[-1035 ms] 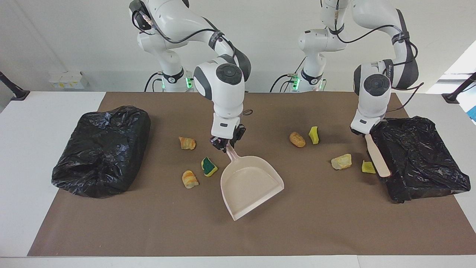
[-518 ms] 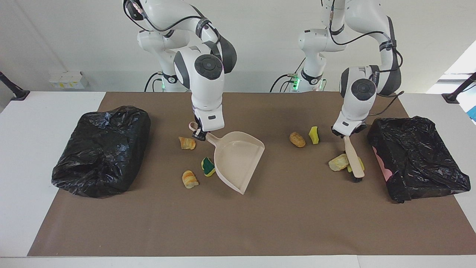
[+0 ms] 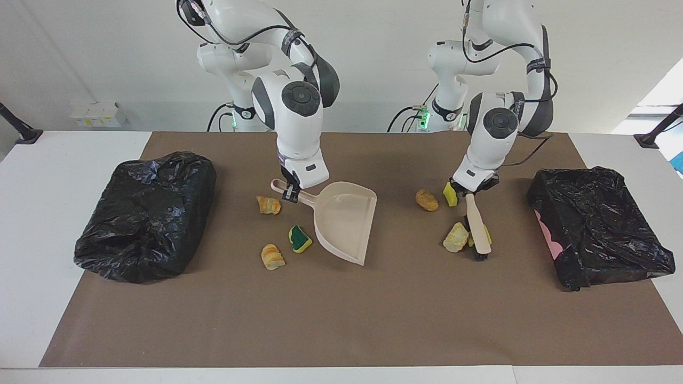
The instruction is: Sweep and dump trash in bin
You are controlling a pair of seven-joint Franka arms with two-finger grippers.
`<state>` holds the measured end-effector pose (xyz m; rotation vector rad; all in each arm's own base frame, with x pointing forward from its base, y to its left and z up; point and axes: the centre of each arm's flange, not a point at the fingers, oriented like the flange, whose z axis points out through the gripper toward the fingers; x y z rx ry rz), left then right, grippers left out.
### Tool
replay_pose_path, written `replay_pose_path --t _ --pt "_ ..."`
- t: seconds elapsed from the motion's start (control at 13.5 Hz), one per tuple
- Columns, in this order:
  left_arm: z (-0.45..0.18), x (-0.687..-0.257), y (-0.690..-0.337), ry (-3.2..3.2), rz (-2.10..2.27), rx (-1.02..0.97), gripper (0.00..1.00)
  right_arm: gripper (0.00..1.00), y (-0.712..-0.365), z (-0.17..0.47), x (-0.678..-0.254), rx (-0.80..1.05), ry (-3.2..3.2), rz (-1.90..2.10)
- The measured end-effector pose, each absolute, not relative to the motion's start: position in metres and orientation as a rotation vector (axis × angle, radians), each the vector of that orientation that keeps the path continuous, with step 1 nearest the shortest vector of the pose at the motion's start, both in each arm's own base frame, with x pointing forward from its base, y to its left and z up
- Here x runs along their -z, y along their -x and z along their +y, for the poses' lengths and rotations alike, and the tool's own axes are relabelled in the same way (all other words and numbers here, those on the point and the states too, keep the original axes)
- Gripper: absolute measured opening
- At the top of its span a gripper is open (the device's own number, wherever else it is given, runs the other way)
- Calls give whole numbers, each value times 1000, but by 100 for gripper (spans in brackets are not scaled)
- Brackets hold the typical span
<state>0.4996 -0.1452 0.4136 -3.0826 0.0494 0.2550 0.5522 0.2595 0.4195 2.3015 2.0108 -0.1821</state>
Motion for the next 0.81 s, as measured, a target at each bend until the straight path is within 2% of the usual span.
replay_pose_path --t 0.22,0.59,0.81 --pt "-149 -443 -476 3082 58 -322 26 32 -551 256 -421 182 -2295 2015" --pt "-129 -416 -433 3028 -140 -433 26 32 -551 252 -421 187 -2296 2012" --pt "-110 -414 -421 2993 -285 -425 26 32 -549 253 -421 187 -2279 2031"
